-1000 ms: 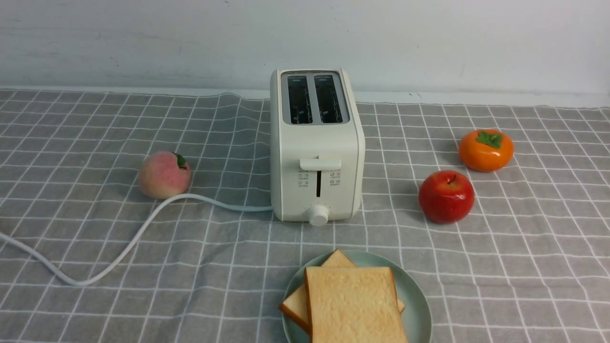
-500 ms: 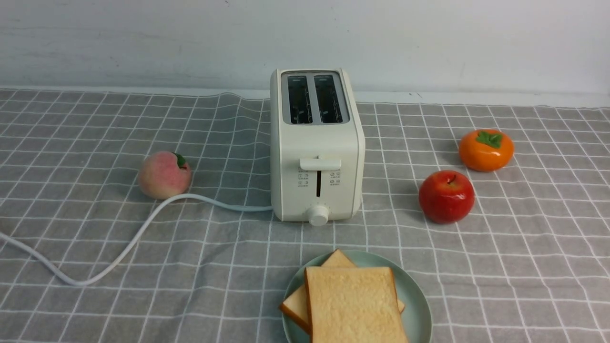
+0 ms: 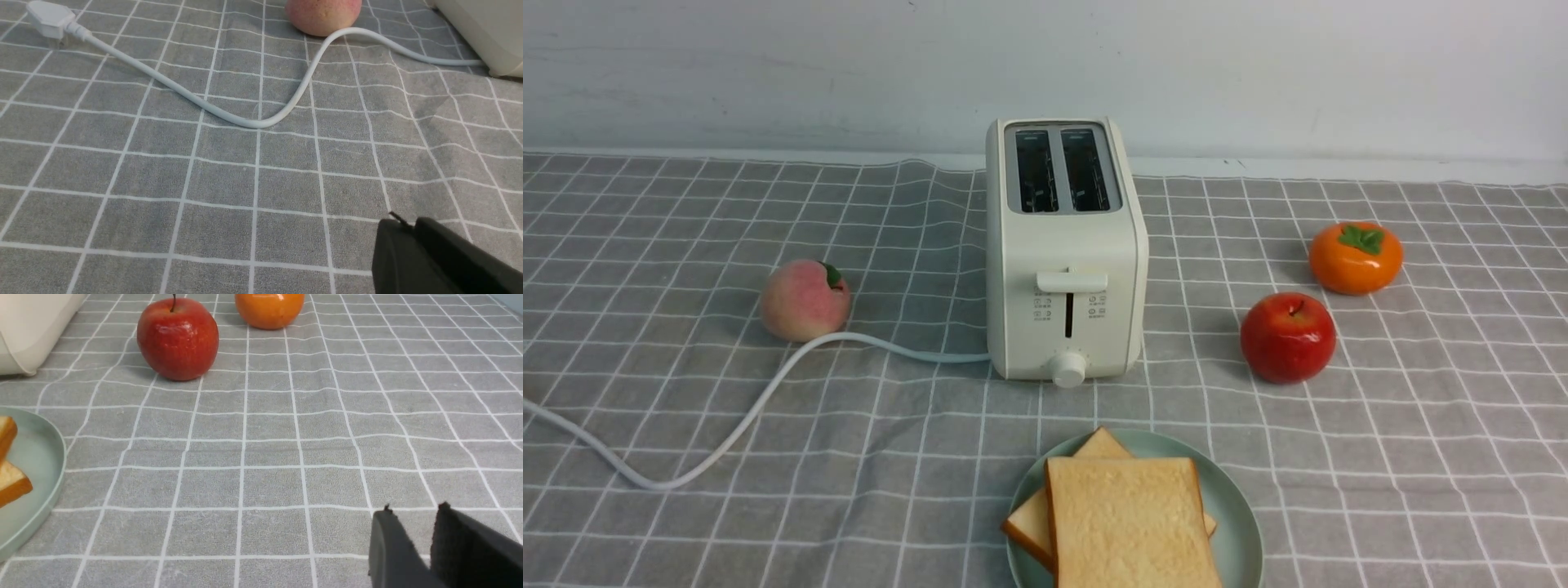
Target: Take toasted bread from bread machine on grey coffee table place on plate.
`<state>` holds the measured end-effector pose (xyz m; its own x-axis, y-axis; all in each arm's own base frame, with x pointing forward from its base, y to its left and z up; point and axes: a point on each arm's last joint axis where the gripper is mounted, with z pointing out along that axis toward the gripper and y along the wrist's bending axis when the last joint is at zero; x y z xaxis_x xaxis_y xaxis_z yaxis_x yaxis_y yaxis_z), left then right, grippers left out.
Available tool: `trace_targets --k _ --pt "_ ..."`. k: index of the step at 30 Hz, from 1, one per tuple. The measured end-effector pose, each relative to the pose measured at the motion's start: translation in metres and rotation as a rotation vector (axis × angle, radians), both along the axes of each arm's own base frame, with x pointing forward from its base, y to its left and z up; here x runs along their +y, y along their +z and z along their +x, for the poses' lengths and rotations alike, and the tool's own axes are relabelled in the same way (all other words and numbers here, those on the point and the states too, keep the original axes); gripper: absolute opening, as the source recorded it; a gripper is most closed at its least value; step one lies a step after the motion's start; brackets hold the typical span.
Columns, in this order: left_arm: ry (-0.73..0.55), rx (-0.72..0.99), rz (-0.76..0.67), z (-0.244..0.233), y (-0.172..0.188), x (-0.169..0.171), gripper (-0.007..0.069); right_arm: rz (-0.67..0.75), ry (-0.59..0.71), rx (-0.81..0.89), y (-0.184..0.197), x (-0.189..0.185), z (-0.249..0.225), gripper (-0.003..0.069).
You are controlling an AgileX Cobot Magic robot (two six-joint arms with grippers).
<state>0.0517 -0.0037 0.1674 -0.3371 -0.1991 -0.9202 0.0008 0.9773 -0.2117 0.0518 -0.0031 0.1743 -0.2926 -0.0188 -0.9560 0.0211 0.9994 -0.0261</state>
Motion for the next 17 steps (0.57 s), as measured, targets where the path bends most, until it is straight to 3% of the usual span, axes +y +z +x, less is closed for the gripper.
trace_targets --k 17 --pt "0.000 0.000 0.000 0.0000 0.0000 0.0000 0.0056 -0.019 0.007 0.002 0.0001 0.0001 -0.0001 0.0192"
